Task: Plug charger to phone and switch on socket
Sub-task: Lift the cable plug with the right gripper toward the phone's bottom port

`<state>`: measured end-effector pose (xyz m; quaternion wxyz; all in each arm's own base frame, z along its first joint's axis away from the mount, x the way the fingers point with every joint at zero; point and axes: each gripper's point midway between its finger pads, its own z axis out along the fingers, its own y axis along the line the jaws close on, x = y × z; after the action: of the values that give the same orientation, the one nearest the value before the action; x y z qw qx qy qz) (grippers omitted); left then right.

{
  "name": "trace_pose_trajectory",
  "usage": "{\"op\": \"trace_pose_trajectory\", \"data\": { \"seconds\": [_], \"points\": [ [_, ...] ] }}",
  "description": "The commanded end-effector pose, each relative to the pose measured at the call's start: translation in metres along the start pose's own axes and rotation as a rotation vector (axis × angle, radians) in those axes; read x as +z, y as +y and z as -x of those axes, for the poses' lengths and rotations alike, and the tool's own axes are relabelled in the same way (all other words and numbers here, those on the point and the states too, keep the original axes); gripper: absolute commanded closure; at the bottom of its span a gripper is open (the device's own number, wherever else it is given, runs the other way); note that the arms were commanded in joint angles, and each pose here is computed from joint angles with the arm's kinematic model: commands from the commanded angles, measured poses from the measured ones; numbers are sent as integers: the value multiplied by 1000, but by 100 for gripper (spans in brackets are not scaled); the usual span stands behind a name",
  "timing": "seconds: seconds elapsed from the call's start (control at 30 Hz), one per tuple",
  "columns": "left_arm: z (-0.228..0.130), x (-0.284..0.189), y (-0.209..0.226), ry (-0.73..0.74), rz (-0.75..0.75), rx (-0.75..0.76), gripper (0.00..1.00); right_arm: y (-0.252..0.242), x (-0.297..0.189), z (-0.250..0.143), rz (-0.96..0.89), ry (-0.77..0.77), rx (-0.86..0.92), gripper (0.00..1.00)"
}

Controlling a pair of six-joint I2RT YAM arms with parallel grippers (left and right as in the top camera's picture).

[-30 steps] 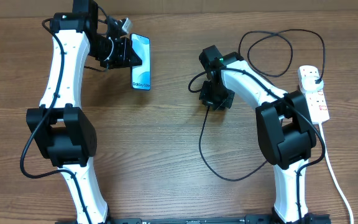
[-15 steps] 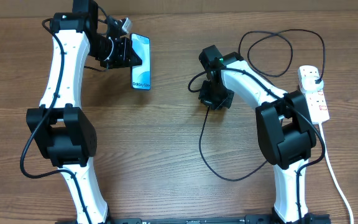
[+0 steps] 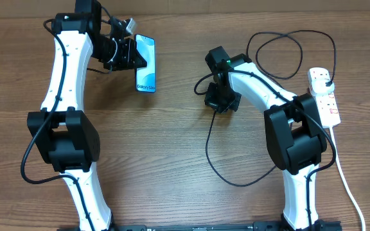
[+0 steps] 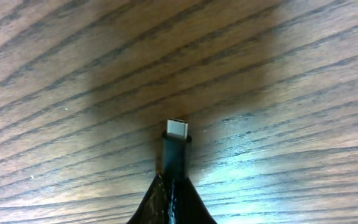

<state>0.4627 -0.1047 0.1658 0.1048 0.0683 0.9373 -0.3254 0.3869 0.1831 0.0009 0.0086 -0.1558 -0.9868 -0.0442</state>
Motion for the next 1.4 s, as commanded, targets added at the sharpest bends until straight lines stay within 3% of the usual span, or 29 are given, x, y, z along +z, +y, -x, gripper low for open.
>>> {"op": "trace_pose_trajectory", "data": {
  "seconds": [0.0, 0.07, 0.2, 0.37, 0.63, 0.9, 1.37],
  "points": [
    [9, -15, -19, -52, -22, 48, 96, 1, 14, -7, 1, 24, -37, 96],
    [10, -15, -23, -58, -41, 54, 96, 4, 12, -4, 10, 19, -50, 96],
    [17, -20, -54, -99, -219, 156, 96, 17, -9, 5, 97, 10, -127, 96],
    [24, -44, -108, -183, -555, 280, 96, 56, -74, 5, 370, -29, -298, 96],
    [27, -82, -149, -252, -864, 382, 96, 77, -191, -21, 596, -198, -513, 96],
    [28, -84, -151, -252, -878, 384, 96, 95, -241, -67, 688, -255, -673, 96],
    [30, -74, -148, -251, -821, 395, 96, 105, -227, -76, 558, -307, -645, 96]
  ]
}}
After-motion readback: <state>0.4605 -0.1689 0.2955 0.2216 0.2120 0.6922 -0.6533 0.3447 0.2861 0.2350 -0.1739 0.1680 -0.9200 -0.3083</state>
